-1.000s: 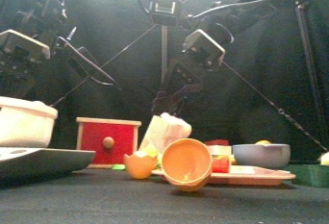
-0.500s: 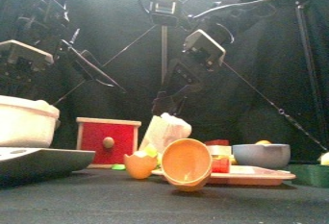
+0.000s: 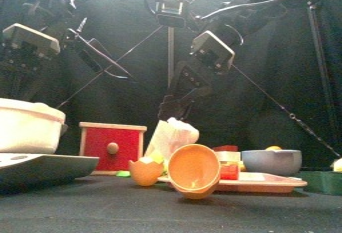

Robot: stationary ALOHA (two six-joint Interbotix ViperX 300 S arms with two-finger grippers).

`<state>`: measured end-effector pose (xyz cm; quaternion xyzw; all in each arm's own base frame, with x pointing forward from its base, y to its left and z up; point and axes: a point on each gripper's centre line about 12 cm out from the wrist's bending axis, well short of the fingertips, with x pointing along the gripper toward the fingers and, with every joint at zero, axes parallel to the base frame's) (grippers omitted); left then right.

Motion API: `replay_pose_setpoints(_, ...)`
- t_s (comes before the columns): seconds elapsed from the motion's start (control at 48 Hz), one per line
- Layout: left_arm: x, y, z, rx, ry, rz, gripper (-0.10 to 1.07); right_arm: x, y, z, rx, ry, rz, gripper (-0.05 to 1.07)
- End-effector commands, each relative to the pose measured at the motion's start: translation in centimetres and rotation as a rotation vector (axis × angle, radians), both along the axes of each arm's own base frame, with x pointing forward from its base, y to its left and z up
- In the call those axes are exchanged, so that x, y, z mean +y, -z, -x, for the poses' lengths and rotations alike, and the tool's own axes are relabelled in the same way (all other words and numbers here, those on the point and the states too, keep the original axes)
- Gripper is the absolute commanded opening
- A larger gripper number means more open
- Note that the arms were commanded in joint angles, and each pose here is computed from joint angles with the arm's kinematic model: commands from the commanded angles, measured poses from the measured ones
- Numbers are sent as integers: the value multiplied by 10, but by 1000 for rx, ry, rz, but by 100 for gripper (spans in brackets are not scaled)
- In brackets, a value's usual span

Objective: Grab starfruit half in pot

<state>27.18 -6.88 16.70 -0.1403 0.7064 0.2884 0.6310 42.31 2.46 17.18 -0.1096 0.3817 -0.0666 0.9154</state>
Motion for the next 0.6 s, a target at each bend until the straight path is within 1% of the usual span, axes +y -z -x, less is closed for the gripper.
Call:
replay_pose_setpoints(0.0, -2, -15, -6, -37, 12, -8, 72, 0, -21, 0, -52, -2, -9, 95)
replay_pose_setpoints(0.104, -2, -20, -6, -34, 19, -23, 72, 0, -21, 0, -54, -2, -9, 95)
replay_pose_setpoints(0.229, -2, -21, -6, -30, 20, -28, 72, 0, -21, 0, -53, -3, -8, 95)
replay_pose_setpoints(0.375, 1, -24, -5, -47, 24, -37, 72, -1, -24, 3, -58, 2, -8, 95)
replay_pose_setpoints(0.458, 3, -29, -5, -66, 38, -56, 72, -1, -31, 6, -72, 5, -13, 95)
replay_pose_setpoints(0.583, 8, -39, -5, -113, 50, -81, 72, -2, -45, 16, -103, 7, -20, 95)
